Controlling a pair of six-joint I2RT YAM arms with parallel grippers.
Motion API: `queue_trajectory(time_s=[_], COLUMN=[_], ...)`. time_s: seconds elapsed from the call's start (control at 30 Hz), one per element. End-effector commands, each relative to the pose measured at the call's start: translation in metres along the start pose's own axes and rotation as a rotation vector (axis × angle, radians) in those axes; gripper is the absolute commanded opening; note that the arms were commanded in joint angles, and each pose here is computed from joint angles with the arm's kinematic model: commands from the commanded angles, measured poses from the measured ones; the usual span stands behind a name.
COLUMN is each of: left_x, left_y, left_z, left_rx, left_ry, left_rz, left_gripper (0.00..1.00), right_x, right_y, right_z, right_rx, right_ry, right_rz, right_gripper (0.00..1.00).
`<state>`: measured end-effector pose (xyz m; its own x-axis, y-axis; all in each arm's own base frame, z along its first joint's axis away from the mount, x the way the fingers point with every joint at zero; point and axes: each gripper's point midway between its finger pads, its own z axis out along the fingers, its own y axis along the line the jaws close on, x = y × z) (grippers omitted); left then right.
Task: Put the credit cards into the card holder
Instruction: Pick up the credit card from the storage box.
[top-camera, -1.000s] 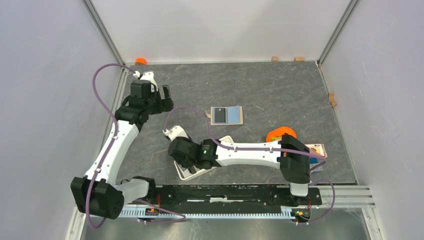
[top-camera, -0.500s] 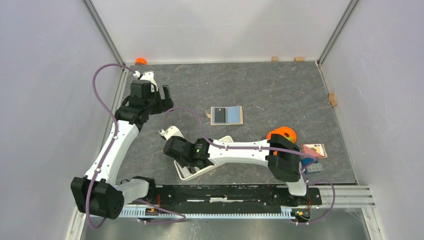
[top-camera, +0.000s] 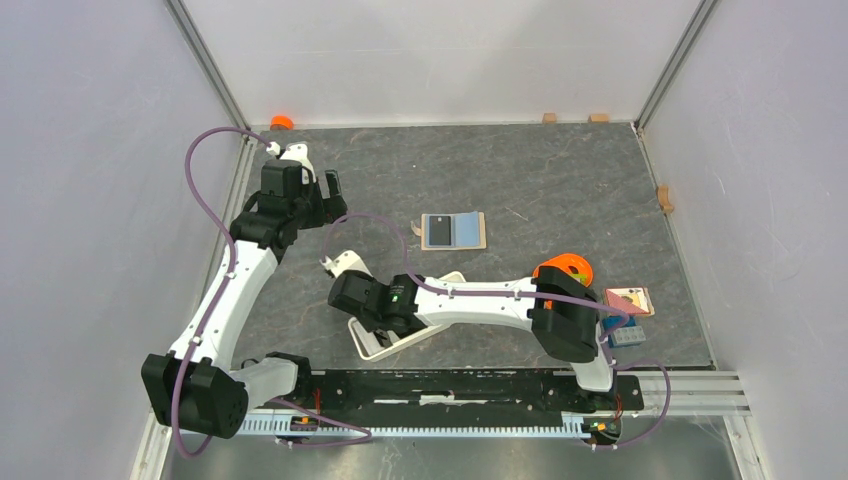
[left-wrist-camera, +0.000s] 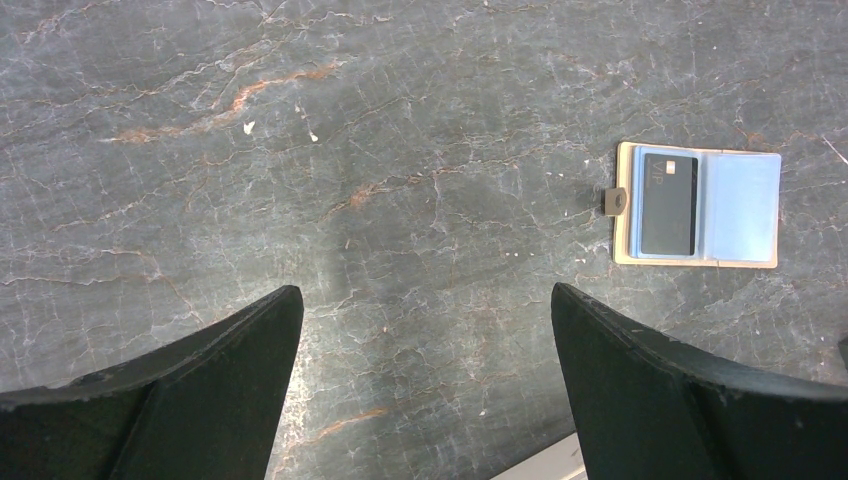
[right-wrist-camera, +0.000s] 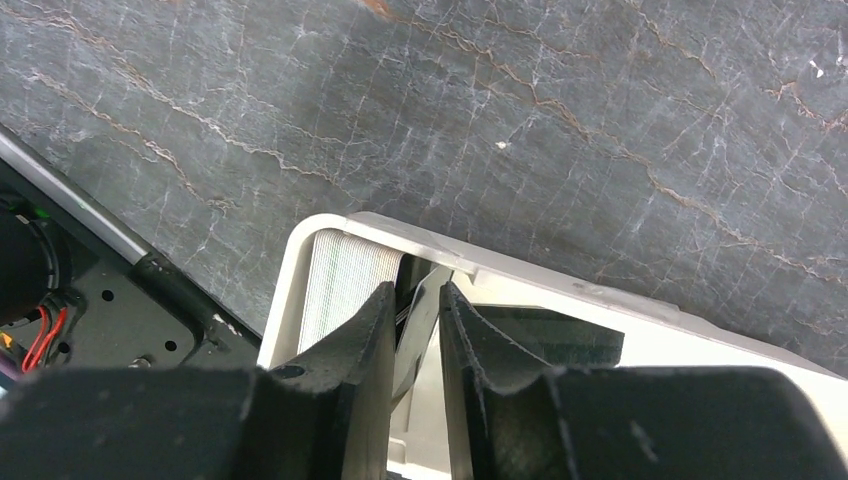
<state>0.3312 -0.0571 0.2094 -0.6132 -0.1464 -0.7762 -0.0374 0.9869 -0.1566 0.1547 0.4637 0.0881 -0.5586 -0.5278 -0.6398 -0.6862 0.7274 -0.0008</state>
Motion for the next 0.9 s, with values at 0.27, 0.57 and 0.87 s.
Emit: queue_trajectory(time_s=[0.27,0.57,0.87], left_x=[-0.01,-0.008,-0.006], left_y=[0.003,0.002,-0.05], left_z=[-0.004,-0.002,-0.013], left_rx=[-0.004,0.004,0.301], left_ry=[-0.048,-0.044,-0.075], left_rz=[0.024,0.035,0.094], left_gripper=[1.0,1.0,0.99], right_x=[0.015,-0.007,-0.046], right_y=[-0.024,-0.049,-0.131], right_z=[0.002,-0.026,-0.075], right_rx=[0.108,0.099,-0.087], right_ry=[0.034,-0.03,-0.129], right_rz=[-0.002,0.024,0.079], right_gripper=[0.22,0.0,0.0])
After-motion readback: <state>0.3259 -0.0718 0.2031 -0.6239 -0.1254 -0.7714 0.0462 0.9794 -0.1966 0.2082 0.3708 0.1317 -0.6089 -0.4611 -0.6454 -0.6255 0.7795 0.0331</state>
